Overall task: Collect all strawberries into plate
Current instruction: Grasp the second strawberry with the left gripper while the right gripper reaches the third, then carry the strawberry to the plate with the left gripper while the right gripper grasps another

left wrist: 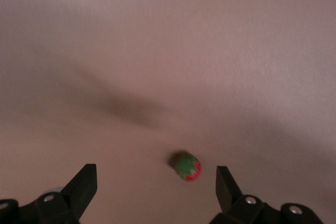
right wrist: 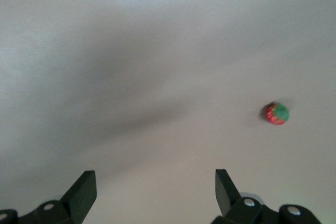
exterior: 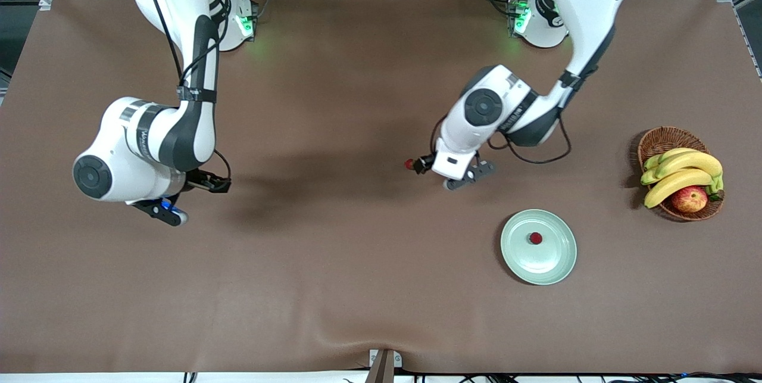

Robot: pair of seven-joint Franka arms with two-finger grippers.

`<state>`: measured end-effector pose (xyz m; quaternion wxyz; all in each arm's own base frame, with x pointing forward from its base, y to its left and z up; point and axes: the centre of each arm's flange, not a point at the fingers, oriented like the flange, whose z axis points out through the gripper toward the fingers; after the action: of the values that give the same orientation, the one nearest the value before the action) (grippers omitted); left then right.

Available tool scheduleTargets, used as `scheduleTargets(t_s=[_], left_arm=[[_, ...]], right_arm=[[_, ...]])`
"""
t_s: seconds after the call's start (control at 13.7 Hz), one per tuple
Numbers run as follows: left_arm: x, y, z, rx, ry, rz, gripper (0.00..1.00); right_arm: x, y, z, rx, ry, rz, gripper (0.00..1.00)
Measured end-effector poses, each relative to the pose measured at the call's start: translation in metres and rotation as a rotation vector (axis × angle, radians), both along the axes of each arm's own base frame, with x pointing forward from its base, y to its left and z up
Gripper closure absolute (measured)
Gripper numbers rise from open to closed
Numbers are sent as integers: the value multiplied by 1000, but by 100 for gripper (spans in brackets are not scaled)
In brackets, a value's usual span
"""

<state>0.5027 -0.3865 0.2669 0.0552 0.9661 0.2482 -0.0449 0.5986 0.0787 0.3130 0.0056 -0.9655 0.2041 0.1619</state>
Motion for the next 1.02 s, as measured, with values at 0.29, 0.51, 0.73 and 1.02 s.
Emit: scheduleTargets(t_s=[0.29, 0.51, 0.73, 1.02], left_arm=[[-25, -30, -19, -22, 20, 180, 0], [-30, -37, -40, 12, -12, 275, 0], [-30, -38, -61, 41, -59, 356, 0], [-31, -40, -78, 52, -54, 361, 0]], right_arm=[[-30, -39, -21, -2, -14, 82, 0], [-51, -85, -39, -25, -68, 167, 0], [-77, -124, -59, -56, -91, 219, 0], [-96, -138, -79, -32, -133, 225, 0]])
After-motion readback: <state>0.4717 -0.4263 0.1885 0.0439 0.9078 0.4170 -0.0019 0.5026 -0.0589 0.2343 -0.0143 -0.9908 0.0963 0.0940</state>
